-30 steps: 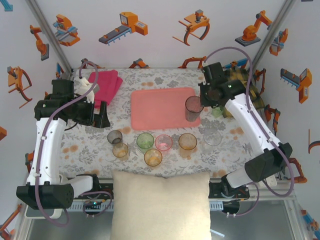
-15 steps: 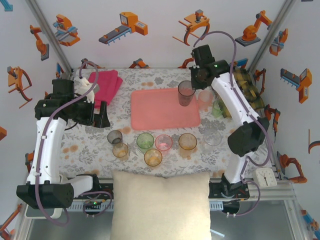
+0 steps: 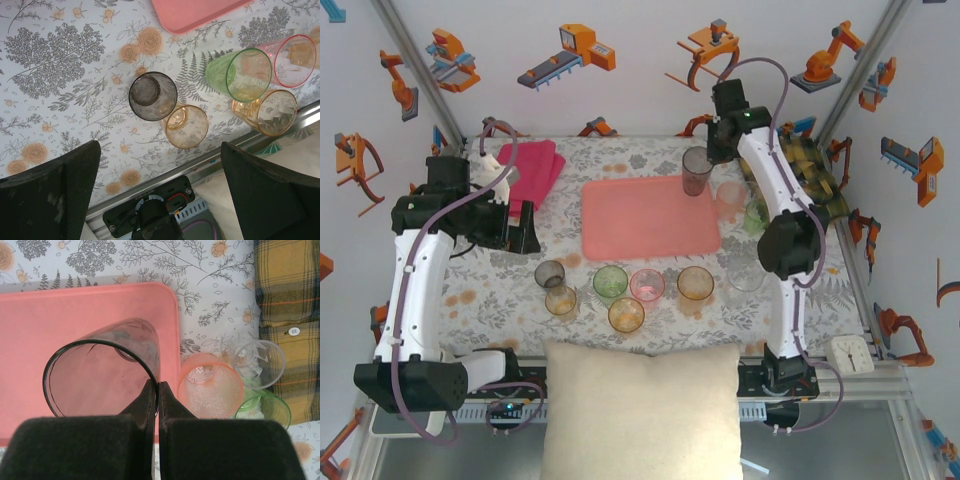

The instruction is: Place the glasses into the tray

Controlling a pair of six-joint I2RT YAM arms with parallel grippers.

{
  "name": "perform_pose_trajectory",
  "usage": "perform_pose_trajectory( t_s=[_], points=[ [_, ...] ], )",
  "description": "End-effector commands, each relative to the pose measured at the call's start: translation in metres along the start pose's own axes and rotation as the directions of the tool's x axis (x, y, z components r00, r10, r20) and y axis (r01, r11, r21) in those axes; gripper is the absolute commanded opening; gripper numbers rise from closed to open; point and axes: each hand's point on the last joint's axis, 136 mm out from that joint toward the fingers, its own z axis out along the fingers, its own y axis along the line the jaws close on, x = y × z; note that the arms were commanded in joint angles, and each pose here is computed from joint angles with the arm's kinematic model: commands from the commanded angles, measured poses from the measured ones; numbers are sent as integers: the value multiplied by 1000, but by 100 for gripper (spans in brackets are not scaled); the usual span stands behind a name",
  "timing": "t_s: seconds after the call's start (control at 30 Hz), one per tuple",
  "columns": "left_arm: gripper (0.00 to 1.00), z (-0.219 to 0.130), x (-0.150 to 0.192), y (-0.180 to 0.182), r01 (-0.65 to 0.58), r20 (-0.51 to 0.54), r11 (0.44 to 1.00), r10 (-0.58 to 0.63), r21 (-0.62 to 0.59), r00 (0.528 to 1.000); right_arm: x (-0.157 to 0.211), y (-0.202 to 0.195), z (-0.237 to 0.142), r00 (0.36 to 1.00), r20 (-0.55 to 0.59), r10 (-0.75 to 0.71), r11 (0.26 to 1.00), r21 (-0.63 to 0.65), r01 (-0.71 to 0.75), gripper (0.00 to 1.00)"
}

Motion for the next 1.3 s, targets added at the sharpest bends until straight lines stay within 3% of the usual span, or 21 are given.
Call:
perform_pose_trajectory(
  t_s=[0.0,1.1,1.27],
  points=[
    [97,-7,-3,-1,13,11,1000,-13,5,1000,-18,2,-6,998,54,44,998,-36,-42,0],
    [97,-3,0,-2,20,10,1000,-20,21,1000,-6,-14,43,998,-24,57,998,0,-57,0],
    [97,-4,1,-3,20,11,1000,-20,22,1000,-4,-15,42,998,-33,53,999,5,-53,11]
  ],
)
